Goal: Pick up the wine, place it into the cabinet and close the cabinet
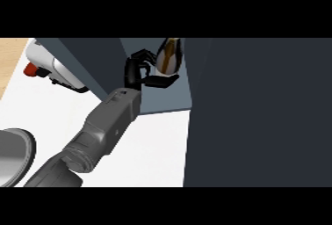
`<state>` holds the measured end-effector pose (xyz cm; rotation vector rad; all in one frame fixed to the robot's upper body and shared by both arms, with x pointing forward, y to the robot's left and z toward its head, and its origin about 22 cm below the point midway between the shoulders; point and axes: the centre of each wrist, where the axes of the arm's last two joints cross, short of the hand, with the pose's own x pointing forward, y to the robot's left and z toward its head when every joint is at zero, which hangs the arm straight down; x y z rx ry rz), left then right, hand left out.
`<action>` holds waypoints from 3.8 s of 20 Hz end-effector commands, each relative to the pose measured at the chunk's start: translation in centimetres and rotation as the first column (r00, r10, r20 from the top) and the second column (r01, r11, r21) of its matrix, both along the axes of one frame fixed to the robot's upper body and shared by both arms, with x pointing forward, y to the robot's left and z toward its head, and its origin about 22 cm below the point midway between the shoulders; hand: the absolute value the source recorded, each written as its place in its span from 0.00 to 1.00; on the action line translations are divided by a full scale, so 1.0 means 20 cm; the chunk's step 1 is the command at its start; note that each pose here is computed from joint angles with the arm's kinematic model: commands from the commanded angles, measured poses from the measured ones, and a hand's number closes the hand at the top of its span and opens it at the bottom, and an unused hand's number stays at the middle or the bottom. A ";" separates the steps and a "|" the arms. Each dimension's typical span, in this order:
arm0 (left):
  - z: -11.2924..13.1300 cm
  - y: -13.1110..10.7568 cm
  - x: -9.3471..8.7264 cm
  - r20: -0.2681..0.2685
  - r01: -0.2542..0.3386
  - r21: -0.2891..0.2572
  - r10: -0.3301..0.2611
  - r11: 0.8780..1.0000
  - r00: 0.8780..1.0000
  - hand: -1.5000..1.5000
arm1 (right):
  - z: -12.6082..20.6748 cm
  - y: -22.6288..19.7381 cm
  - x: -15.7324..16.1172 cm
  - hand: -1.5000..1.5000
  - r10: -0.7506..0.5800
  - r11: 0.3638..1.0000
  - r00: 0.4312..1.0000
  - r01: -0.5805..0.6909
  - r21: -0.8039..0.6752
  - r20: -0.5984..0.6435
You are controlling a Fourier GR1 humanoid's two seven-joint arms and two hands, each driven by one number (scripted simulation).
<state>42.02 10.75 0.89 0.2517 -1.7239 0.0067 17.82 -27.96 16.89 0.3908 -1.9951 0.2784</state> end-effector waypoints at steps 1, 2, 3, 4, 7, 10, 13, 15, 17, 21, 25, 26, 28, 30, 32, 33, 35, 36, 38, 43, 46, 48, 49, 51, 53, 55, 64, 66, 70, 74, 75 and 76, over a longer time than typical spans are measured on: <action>0.03 -0.02 0.02 0.015 -0.013 0.020 0.013 1.000 1.000 1.00 | 0.04 0.03 -0.01 0.00 0.022 1.000 1.000 -0.022 0.002 0.022; 0.05 -0.03 0.02 0.021 -0.032 0.042 0.031 0.999 0.999 1.00 | 0.01 0.01 0.00 0.00 0.028 1.000 1.000 -0.028 -0.010 0.004; 0.06 -0.03 0.03 0.024 -0.031 0.019 0.030 0.999 0.999 1.00 | -0.01 -0.03 0.00 0.00 0.017 1.000 1.000 -0.017 -0.006 0.004; 0.10 -0.06 0.04 0.049 -0.044 0.017 0.043 0.999 0.998 1.00 | -0.01 0.00 0.00 0.00 0.035 0.999 0.999 -0.035 -0.015 0.005; 0.15 0.01 0.08 0.040 -0.066 0.042 0.064 0.997 0.997 1.00 | 0.00 0.01 0.00 0.00 0.025 1.000 0.999 -0.025 -0.002 0.023; 0.06 0.02 0.04 0.042 -0.102 0.084 0.099 0.991 0.994 1.00 | 0.03 0.00 -0.01 0.00 0.022 0.999 1.000 -0.021 -0.032 0.016; 0.14 0.09 0.09 0.050 -0.127 0.102 0.122 0.987 0.991 1.00 | 0.02 -0.04 -0.01 0.00 0.006 1.000 1.000 -0.006 -0.027 0.014; 0.13 0.11 0.09 0.033 -0.117 0.111 0.114 0.987 0.993 0.00 | 0.02 -0.02 -0.01 0.00 0.021 1.000 1.000 -0.021 -0.008 0.023; 0.09 0.08 0.07 0.035 -0.122 0.146 0.119 0.982 0.992 0.00 | 0.02 -0.03 0.00 0.00 0.028 0.999 0.999 -0.027 -0.025 0.020; 0.07 0.11 0.06 0.005 -0.110 0.188 0.111 0.976 0.994 0.00 | 0.02 -0.01 -0.01 0.00 0.025 1.000 0.999 -0.024 -0.016 0.030; 0.08 0.16 0.07 -0.017 -0.153 0.178 0.158 0.972 0.987 0.00 | -0.02 -0.02 0.01 0.00 0.024 1.000 1.000 -0.024 -0.001 0.015; 0.08 0.15 0.07 -0.025 -0.152 0.191 0.160 0.970 0.987 0.00 | 0.00 -0.03 -0.01 0.00 0.014 1.000 1.000 -0.014 -0.017 0.014; 0.08 0.12 0.07 -0.018 -0.177 0.172 0.183 0.969 0.983 0.00 | 0.02 0.00 -0.03 0.00 0.030 0.999 0.999 -0.029 -0.028 0.020; 0.08 0.10 0.07 0.001 -0.185 0.191 0.189 0.964 0.982 0.00 | 0.01 -0.03 0.01 0.00 0.023 1.000 0.999 -0.023 -0.010 0.025; 0.05 0.23 0.06 0.016 -0.193 0.190 0.194 0.963 0.981 0.00 | -0.01 0.00 -0.04 0.00 0.029 0.999 0.999 -0.029 -0.027 0.017; 0.05 0.15 0.05 0.019 -0.178 0.175 0.177 0.968 0.984 0.00 | -0.01 0.01 -0.02 0.00 0.038 0.999 0.999 -0.038 -0.025 0.017; 0.03 0.09 0.04 0.028 -0.130 0.152 0.127 0.980 0.992 0.00 | -0.02 0.03 -0.03 0.00 0.022 1.000 1.000 -0.022 0.015 0.022; 0.08 0.21 0.07 0.042 -0.112 0.148 0.107 0.983 0.993 0.00 | -0.04 -0.05 -0.01 0.00 0.008 1.000 1.000 -0.008 -0.003 0.013; 0.11 0.14 0.08 0.033 -0.104 0.142 0.100 0.984 0.994 0.00 | -0.01 0.02 -0.02 0.00 0.056 0.998 0.998 -0.056 -0.018 0.015; 0.02 0.10 0.03 0.044 -0.090 0.085 0.087 0.992 0.995 0.00 | -0.04 0.00 -0.06 0.00 0.027 0.999 1.000 -0.027 -0.028 0.011; 0.09 0.00 0.05 0.067 -0.068 0.082 0.063 0.994 0.996 0.00 | 0.00 0.01 -0.03 0.00 0.024 1.000 0.999 -0.023 -0.011 0.038; 0.04 -0.03 0.02 0.111 -0.057 0.063 0.049 0.996 0.993 0.00 | 0.01 0.05 -0.04 0.00 0.040 0.999 0.999 -0.039 -0.012 0.025; 0.09 -0.05 0.04 0.099 -0.041 0.068 0.034 0.997 0.995 0.00 | 0.02 0.02 -0.03 0.00 0.042 0.999 0.999 -0.041 -0.015 0.027; 0.06 -0.05 0.02 0.112 -0.048 0.011 0.046 0.999 0.993 0.00 | 0.00 0.03 -0.04 0.00 0.040 0.999 0.999 -0.039 -0.005 0.017; 0.00 -0.05 -0.02 0.125 -0.003 -0.005 0.003 1.000 0.992 0.00 | -0.04 0.03 -0.04 0.00 0.025 1.000 1.000 -0.025 0.004 -0.011; 0.07 -0.08 0.01 0.173 0.013 -0.039 -0.006 0.999 0.985 0.00 | -0.03 -0.02 -0.02 0.00 0.010 1.000 1.000 -0.009 -0.022 0.005; -0.03 -0.19 -0.16 0.221 0.108 -0.122 -0.079 0.987 0.972 0.00 | 0.03 -0.05 -0.12 0.00 -0.013 1.000 1.000 0.013 -0.017 0.014; 0.01 -0.26 -0.21 0.203 0.109 -0.121 -0.083 0.987 0.976 0.00 | -0.01 0.02 -0.12 0.00 -0.017 1.000 1.000 0.017 0.004 -0.013; -0.04 -0.32 -0.35 0.201 0.127 -0.158 -0.094 0.979 0.975 0.00 | 0.05 0.06 -0.13 0.00 -0.041 0.999 0.999 0.041 -0.017 -0.006; -0.16 -0.31 -0.54 0.205 0.133 -0.192 -0.092 0.972 0.974 0.00 | 0.00 -0.04 -0.17 0.00 -0.049 0.999 0.999 0.049 -0.022 -0.020; -0.04 -0.38 -0.57 0.209 0.183 -0.219 -0.137 0.959 0.968 0.00 | -0.01 -0.02 -0.09 0.00 -0.079 0.997 0.997 0.078 -0.029 -0.022; -0.08 -0.37 -0.60 0.212 0.184 -0.244 -0.132 0.952 0.968 0.00 | 0.02 -0.07 -0.07 0.00 -0.089 0.996 0.996 0.089 -0.026 0.001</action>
